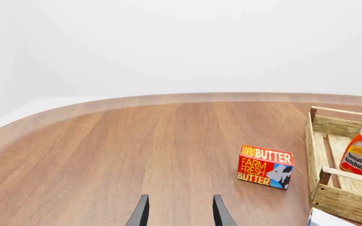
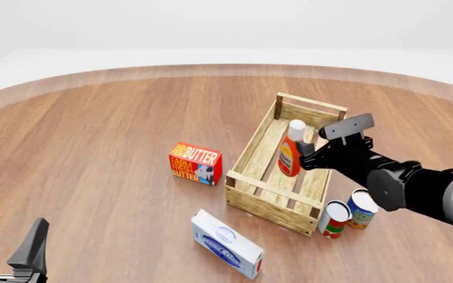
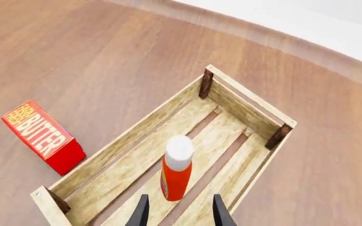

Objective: Pick up the ketchup, and put it in the wooden tray.

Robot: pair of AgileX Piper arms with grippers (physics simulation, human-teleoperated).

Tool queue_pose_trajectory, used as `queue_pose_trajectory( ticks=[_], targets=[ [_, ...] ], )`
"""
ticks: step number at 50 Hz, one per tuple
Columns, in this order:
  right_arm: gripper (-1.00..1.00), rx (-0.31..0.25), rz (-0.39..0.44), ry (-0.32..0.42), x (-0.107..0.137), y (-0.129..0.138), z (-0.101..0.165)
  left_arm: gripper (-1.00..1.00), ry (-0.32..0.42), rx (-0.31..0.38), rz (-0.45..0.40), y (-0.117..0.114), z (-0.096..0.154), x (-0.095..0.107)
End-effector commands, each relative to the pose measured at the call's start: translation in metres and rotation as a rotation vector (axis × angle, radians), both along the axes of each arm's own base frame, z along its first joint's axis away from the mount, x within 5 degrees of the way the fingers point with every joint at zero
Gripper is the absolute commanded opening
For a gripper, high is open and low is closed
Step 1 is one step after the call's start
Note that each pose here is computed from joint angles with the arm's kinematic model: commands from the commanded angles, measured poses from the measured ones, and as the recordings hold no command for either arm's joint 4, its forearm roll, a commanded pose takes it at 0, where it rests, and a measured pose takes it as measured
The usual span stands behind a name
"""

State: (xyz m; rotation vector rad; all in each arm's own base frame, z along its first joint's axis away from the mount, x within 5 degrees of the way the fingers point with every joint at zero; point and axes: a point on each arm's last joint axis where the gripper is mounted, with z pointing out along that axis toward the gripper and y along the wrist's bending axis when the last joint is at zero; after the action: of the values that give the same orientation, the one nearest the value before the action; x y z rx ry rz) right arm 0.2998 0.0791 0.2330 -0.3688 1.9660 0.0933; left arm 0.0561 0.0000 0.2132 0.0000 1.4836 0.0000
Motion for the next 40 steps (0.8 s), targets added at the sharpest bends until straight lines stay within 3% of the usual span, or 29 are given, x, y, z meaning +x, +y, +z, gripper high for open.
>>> queue_pose_trajectory(
  ticks=[1, 7, 18, 40],
  targets=[
    [1.0, 0.013, -0.012, -0.013, -0.032, -0.011, 0.003, 1.0, 0.0, 0.0, 0.0, 0.0, 0.0, 0.0],
    [1.0, 0.012, -0.023, -0.016, -0.048, -0.018, -0.001, 1.0, 0.0, 0.0, 0.0, 0.0, 0.0, 0.0],
    [1.0, 0.03, -0.058, -0.037, -0.104, -0.038, -0.011, 1.0, 0.0, 0.0, 0.0, 0.0, 0.0, 0.0],
    [1.0, 0.063, -0.109, -0.054, -0.177, -0.058, -0.029, 1.0, 0.0, 0.0, 0.0, 0.0, 0.0, 0.0]
  ],
)
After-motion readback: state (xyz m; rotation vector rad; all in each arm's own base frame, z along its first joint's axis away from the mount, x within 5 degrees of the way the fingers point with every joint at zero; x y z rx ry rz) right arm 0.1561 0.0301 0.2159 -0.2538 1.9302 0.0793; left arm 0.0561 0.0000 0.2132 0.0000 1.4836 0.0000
